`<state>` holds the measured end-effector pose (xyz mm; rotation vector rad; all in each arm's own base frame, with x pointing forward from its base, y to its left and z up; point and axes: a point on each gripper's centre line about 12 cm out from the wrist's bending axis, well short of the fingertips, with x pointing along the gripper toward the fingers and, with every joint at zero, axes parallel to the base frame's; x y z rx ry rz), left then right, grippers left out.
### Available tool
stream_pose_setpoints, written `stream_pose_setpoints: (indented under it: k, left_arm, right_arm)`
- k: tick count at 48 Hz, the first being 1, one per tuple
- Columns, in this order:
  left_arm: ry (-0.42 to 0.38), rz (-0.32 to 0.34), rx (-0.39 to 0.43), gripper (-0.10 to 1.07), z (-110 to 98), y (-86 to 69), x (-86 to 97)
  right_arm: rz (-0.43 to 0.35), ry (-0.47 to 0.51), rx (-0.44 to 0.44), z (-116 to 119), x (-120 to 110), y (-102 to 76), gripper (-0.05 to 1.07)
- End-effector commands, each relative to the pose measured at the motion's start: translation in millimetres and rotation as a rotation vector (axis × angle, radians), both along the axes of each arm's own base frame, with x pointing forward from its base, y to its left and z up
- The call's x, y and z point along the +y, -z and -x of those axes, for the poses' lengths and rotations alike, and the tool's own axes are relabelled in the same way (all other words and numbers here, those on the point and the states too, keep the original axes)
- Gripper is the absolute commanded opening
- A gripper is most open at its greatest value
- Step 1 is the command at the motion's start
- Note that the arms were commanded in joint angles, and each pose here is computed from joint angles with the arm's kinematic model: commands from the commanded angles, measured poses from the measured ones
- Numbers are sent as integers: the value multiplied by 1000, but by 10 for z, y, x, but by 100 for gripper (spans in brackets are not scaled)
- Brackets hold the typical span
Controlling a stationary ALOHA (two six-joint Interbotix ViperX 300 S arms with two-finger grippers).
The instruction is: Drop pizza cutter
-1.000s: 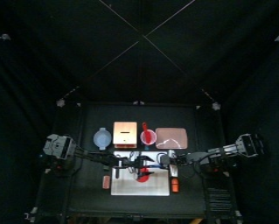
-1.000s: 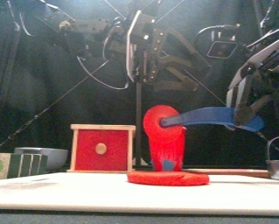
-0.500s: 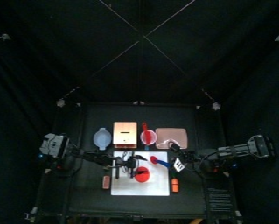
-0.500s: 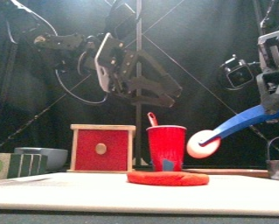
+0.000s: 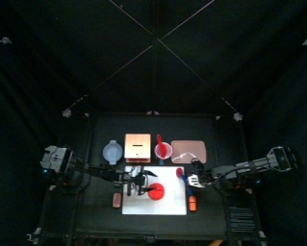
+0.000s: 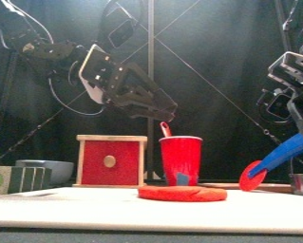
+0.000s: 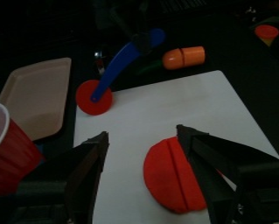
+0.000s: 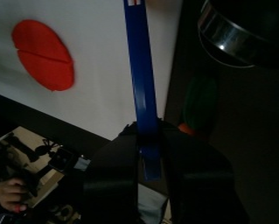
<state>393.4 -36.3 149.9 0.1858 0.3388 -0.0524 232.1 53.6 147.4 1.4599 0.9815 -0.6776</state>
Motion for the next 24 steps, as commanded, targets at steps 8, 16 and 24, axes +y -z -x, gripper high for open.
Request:
stream_pose_setpoints:
  k: [8,16,24]
  left_arm:
    - [-1,2,-34,95,-5,-109,5]
    - [1,2,-34,95,-5,-109,-1]
    - [0,3,-44,95,13,-155,2]
  right_arm:
    - [21,-23,-34,-286,51,-52,91]
    - [56,-55,-42,-345,55,-57,91]
    - [235,-192,-142,-517,-19,-255,91]
